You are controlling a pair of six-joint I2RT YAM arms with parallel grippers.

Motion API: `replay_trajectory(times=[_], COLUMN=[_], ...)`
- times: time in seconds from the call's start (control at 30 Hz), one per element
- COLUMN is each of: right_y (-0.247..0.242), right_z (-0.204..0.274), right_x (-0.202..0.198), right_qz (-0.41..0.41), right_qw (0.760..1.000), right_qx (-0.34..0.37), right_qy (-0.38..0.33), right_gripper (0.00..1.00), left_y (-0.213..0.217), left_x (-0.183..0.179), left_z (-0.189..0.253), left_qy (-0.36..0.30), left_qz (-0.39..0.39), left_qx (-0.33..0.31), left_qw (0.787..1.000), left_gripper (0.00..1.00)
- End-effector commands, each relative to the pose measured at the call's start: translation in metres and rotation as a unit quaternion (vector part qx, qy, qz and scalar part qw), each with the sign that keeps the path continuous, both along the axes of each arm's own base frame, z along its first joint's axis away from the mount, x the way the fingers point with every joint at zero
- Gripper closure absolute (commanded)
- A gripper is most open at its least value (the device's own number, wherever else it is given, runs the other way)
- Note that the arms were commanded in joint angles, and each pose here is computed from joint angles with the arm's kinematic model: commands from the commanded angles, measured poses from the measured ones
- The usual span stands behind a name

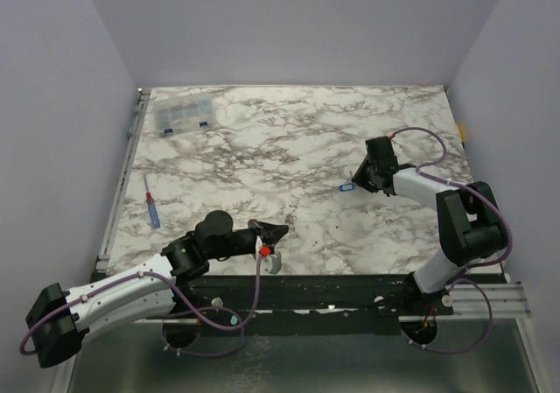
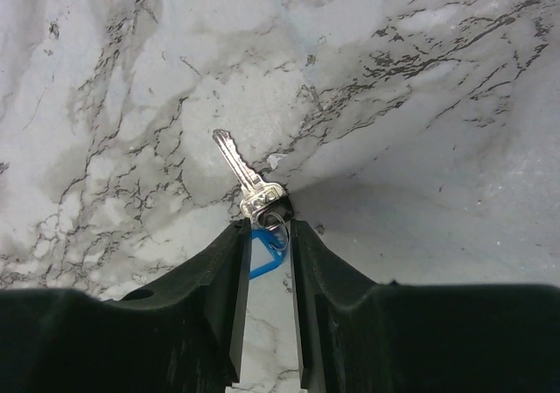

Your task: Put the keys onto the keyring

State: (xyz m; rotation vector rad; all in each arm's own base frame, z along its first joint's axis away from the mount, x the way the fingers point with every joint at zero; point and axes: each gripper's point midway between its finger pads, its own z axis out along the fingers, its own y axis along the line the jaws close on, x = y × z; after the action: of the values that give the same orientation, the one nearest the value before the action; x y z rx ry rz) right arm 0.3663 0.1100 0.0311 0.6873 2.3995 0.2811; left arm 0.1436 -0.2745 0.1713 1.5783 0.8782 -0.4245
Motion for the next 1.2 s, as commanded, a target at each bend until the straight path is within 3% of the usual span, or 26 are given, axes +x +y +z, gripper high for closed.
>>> replay_trajectory(times=[0.0,0.27,0.37,0.5,0.73,1.17], right_y=[-0.002,-0.003,-0.004,-0.004,-0.003,0.003], right_z=[-0.013,-0.019,-0.018,-0.016,-0.007,0.039], right_x=[-0.002,-0.006,-0.006,-0.004,-0.001,0.006], right_qz=[-0.006,-0.003,-0.003,0.003,0.009,0.049], right_qw=[1.0,1.0,1.0,1.0,1.0,0.995], right_qx=[0.006,0.007,0.004,0.004,0.003,0.009], right_qy=[0.01,0.014,0.011,0.003,-0.014,-0.087], right_gripper=[0.67,0.69,0.76,0.8,0.99,0.99], left_y=[-0.006,-0.007,-0.008,-0.008,-0.008,-0.006], left_x=[-0.005,-0.006,-0.007,-0.007,-0.008,-0.005], left_z=[0.015,0.013,0.013,0.014,0.015,0.031], left_qy=[-0.005,-0.001,0.001,-0.001,-0.001,-0.011], left_qz=[-0.019,-0.022,-0.024,-0.024,-0.027,-0.013], left_qx=[-0.02,-0.02,-0.02,-0.021,-0.024,-0.054], left_qw=[1.0,1.0,1.0,0.999,0.999,0.998], left_gripper=[1.0,1.0,1.0,1.0,1.0,1.0])
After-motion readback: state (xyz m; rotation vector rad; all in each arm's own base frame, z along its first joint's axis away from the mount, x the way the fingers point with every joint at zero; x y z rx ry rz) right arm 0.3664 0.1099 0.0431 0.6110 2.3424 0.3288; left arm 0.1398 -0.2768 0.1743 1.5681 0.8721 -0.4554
